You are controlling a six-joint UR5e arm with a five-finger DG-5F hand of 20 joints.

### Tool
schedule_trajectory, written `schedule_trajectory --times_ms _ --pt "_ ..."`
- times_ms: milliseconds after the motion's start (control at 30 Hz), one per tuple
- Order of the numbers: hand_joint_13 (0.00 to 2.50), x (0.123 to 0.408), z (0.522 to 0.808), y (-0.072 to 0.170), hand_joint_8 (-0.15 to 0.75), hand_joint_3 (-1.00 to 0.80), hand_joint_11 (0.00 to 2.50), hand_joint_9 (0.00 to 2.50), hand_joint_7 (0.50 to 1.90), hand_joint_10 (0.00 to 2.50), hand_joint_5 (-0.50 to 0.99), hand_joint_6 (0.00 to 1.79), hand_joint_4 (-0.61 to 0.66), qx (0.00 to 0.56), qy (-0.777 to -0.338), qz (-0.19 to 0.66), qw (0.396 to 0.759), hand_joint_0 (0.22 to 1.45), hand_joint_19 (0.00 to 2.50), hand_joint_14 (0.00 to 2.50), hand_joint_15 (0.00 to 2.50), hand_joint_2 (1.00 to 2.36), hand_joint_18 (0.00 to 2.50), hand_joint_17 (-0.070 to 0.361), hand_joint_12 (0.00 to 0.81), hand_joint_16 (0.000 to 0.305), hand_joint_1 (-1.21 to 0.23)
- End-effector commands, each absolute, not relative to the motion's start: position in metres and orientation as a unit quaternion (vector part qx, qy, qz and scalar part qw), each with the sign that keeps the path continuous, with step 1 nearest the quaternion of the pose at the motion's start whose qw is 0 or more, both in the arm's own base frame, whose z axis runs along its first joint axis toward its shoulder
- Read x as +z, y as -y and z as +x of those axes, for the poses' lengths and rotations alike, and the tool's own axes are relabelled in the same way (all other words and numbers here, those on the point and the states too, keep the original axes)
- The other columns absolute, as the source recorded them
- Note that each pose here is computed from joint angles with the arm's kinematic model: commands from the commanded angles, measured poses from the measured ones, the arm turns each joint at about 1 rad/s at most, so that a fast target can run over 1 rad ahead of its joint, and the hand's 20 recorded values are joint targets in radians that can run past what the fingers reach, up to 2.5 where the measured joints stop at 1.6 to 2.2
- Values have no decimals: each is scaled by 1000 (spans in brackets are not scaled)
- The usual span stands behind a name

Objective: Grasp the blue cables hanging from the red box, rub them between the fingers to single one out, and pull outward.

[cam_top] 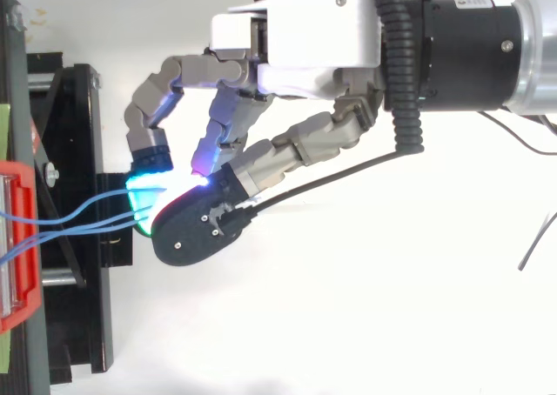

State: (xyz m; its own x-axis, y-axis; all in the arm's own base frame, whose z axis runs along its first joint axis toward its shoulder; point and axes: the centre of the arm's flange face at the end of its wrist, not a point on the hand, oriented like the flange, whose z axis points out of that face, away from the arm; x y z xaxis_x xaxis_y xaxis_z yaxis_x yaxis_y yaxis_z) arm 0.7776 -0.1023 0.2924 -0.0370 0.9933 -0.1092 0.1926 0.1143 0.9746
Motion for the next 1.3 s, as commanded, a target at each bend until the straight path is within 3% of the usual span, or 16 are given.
schedule_trajectory --times_ms 0,100,200,267,433,700,900,1033,1267 --pt "954 293 778 103 302 -235 914 1124 963 21 -163 891 56 426 -580 511 470 601 595 23 600 1015 777 118 392 53 -711" --pt "926 293 778 103 289 -259 908 1084 950 22 -171 896 37 427 -581 509 470 645 583 24 598 1014 764 115 380 51 -831" --pt "915 292 778 106 284 -390 925 1059 1003 19 -175 900 -47 427 -578 510 473 744 533 22 584 1009 757 112 365 50 -937" --pt "914 288 776 110 278 -449 908 1049 999 21 -177 908 -64 423 -581 511 472 777 521 22 580 1004 750 110 361 49 -943" --pt "913 288 775 111 268 -500 914 1045 913 22 -175 909 -2 425 -583 508 470 750 509 24 579 1000 759 110 356 49 -933" --pt "950 288 775 111 306 -500 898 1117 914 21 -160 883 78 423 -585 507 471 496 573 20 598 1000 798 126 399 56 -731" --pt "967 291 776 112 314 -500 882 1145 925 18 -154 865 93 423 -585 504 474 490 589 20 594 1000 804 129 406 57 -603" --pt "954 290 776 112 297 -438 902 1139 972 22 -154 859 68 421 -587 503 475 578 618 21 606 1005 763 118 389 52 -554" --pt "963 298 777 115 313 -201 906 1126 975 21 -155 874 62 421 -585 499 481 599 586 21 604 1015 798 124 401 55 -696"
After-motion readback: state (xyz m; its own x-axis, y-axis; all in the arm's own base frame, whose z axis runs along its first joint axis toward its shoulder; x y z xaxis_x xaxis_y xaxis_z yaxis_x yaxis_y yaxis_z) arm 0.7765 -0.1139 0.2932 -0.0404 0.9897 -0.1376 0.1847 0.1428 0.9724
